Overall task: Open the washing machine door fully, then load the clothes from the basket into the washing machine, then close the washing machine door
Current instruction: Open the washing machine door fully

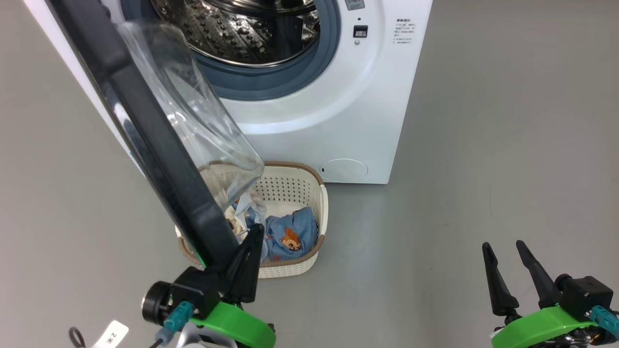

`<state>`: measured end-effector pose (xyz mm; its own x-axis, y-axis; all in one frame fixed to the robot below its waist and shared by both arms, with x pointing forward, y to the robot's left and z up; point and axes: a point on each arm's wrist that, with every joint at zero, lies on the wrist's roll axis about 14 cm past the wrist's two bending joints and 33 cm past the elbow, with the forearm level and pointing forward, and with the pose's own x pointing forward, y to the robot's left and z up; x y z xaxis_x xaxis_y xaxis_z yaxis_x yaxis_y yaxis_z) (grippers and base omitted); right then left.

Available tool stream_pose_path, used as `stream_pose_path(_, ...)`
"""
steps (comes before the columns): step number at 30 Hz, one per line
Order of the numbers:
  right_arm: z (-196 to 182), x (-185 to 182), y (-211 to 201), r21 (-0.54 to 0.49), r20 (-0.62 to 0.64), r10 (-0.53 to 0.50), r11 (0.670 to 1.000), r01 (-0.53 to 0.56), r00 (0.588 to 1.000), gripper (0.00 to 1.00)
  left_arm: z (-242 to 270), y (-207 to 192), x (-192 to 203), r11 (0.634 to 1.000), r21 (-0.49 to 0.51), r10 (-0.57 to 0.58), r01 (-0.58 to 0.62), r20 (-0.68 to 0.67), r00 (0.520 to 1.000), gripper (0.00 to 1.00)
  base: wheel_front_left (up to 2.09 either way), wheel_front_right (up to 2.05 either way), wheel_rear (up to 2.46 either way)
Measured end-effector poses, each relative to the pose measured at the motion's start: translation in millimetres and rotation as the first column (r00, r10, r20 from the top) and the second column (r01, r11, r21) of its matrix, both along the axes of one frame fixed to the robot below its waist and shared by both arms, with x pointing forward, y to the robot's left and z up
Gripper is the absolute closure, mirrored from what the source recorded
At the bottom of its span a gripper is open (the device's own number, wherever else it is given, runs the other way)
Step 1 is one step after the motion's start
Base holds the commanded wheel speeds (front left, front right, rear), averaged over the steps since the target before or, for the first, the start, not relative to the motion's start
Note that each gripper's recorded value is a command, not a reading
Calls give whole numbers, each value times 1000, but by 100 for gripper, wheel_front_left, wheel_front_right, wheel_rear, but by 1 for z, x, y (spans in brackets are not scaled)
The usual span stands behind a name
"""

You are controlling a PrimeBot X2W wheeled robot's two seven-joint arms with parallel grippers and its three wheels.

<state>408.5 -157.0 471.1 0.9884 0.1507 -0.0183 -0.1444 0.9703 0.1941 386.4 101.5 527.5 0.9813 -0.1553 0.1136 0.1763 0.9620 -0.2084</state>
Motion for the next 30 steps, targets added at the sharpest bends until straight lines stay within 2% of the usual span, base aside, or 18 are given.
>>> stream_pose_path(11,-1,3,8,2,-2,21,1000,-21,1000,0,2,12,-6,1000,16,27,-27,-1,1000,100,0,0,0)
stream_pose_path(30,-1,14,36,15,0,95,995,-95,995,0,-4,54,-31,985,23,171,-170,-35,985,100,0,0,0)
